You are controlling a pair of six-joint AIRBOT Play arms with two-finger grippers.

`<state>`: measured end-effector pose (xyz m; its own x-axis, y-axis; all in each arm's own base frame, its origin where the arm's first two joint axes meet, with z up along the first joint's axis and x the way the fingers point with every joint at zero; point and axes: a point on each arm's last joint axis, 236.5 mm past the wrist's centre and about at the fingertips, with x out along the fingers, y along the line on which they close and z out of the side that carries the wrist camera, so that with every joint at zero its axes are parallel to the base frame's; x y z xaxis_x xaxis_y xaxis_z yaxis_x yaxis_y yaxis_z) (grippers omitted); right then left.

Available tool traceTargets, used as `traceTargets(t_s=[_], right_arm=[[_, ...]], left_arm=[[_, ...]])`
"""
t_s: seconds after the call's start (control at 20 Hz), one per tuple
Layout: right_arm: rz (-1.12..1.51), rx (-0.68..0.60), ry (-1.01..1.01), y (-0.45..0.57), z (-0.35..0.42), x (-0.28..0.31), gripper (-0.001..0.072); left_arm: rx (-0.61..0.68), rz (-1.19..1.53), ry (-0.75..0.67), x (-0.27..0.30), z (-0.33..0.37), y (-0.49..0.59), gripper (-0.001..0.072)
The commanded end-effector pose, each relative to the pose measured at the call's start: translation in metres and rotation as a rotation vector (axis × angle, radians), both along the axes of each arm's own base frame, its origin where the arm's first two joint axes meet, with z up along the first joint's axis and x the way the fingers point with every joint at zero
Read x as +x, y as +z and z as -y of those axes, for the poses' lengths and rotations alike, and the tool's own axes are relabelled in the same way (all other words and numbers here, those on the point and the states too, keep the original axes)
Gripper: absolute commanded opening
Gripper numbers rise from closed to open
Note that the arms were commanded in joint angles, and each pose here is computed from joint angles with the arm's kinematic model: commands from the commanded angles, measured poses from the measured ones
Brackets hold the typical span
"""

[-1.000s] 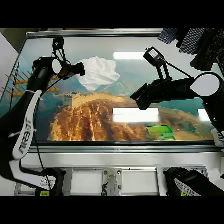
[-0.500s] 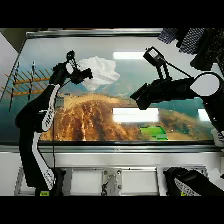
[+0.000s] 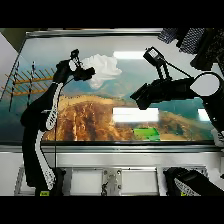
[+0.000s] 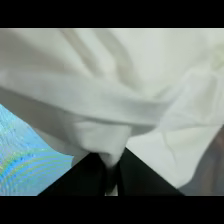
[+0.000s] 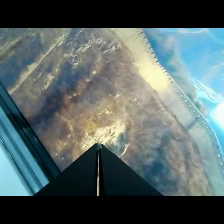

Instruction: Fold the clothes and pants, and hang the long-sleeved shirts on hangers.

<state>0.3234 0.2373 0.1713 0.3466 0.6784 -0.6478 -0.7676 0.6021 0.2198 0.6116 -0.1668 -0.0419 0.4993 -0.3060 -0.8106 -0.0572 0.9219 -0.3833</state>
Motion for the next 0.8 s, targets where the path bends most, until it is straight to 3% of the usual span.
traceTargets(t_s=[0.0,0.3,0.45,0.55,0.75], right_arm=[[-0.001,0.000,0.001,0.000,0.000,0.000,0.0022],[-0.024,0.056,0.015,0.007,-0.010,-0.006,0.0022],[-0.062,0.065,0.070,0.008,-0.014,-0.023,0.0019],[0.010,0.065,-0.021,0.026,0.008,-0.006,0.0018],[0.189,0.139,-0.408,0.088,0.097,0.036,0.0018]], left_arm=[[-0.003,0.195,-0.030,0.002,-0.001,0.107,0.0014],[0.001,0.618,-0.142,-0.080,0.008,0.346,0.0014],[0.045,0.708,-0.181,-0.140,0.010,0.408,0.0014],[0.083,0.712,-0.244,-0.187,0.020,0.426,0.0014],[0.124,0.713,-0.366,-0.258,0.052,0.423,0.0013]])
